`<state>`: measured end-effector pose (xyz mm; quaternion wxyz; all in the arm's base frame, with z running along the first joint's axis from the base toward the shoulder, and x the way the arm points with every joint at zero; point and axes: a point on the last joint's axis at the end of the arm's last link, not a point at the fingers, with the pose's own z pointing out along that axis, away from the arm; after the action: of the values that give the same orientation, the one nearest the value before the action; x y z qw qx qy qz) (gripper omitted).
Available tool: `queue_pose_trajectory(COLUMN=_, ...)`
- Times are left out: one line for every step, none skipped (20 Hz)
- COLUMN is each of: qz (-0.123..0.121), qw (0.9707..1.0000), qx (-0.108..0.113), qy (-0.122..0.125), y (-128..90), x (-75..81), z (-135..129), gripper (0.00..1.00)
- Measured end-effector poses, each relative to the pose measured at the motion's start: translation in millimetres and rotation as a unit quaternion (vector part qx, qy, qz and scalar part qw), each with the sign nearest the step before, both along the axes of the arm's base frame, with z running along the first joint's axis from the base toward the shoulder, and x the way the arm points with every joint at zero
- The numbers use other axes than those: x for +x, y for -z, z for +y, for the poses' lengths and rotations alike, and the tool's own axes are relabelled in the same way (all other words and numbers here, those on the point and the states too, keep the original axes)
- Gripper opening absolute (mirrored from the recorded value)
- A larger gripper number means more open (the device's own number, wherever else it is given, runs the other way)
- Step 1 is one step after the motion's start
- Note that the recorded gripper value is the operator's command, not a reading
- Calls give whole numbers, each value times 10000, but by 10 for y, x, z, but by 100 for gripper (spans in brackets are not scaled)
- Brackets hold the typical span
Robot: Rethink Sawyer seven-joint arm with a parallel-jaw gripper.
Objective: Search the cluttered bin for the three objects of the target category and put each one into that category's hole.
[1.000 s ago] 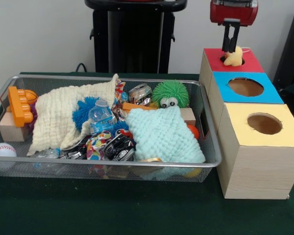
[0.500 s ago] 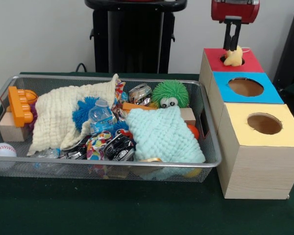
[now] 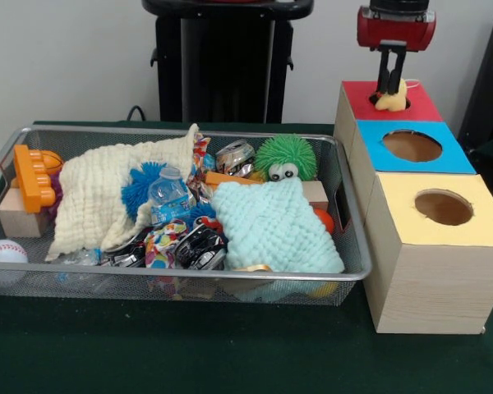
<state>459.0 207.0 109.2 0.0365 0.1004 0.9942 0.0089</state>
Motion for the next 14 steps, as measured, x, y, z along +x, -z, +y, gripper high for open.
queue_pose_trajectory(qz=18, qw=10000, qx=7, qy=-11, y=24, x=-9, z=12, gripper=0)
queue_pose_trajectory(qz=22, qw=10000, qx=13, qy=-18, y=38, x=-11, z=21, gripper=0)
queue_pose_trajectory(qz=28, qw=10000, qx=19, qy=-27, y=52, x=-16, z=31, gripper=0)
queue_pose_trajectory(qz=27, qw=10000, qx=27, qy=-36, y=67, x=-17, z=41, gripper=0)
queue_pose_trajectory(qz=9, qw=10000, qx=46, qy=-54, y=92, x=-16, z=64, gripper=0)
queue_pose_trajectory(qz=-1, qw=10000, qx=51, qy=-58, y=97, x=-13, z=70, gripper=0)
queue_pose_trajectory(qz=-8, qw=10000, qx=54, qy=-61, y=100, x=-11, z=74, gripper=0)
queue_pose_trajectory(qz=-27, qw=10000, qx=60, qy=-67, y=109, x=-8, z=82, gripper=0)
queue_pose_trajectory(qz=-49, qw=9999, qx=60, qy=-71, y=121, x=-5, z=86, gripper=0)
queue_pose_trajectory(qz=-55, qw=9999, qx=60, qy=-72, y=125, x=-4, z=87, gripper=0)
queue_pose_trajectory(qz=-72, qw=9999, qx=56, qy=-71, y=143, x=-4, z=85, gripper=0)
queue_pose_trajectory(qz=-81, qw=9999, qx=52, qy=-70, y=162, x=-5, z=83, gripper=0)
queue_pose_trajectory(qz=-89, qw=9999, qx=50, qy=-71, y=180, x=-8, z=84, gripper=0)
queue_pose_trajectory(qz=-101, qw=9999, qx=46, qy=-71, y=200, x=-9, z=83, gripper=0)
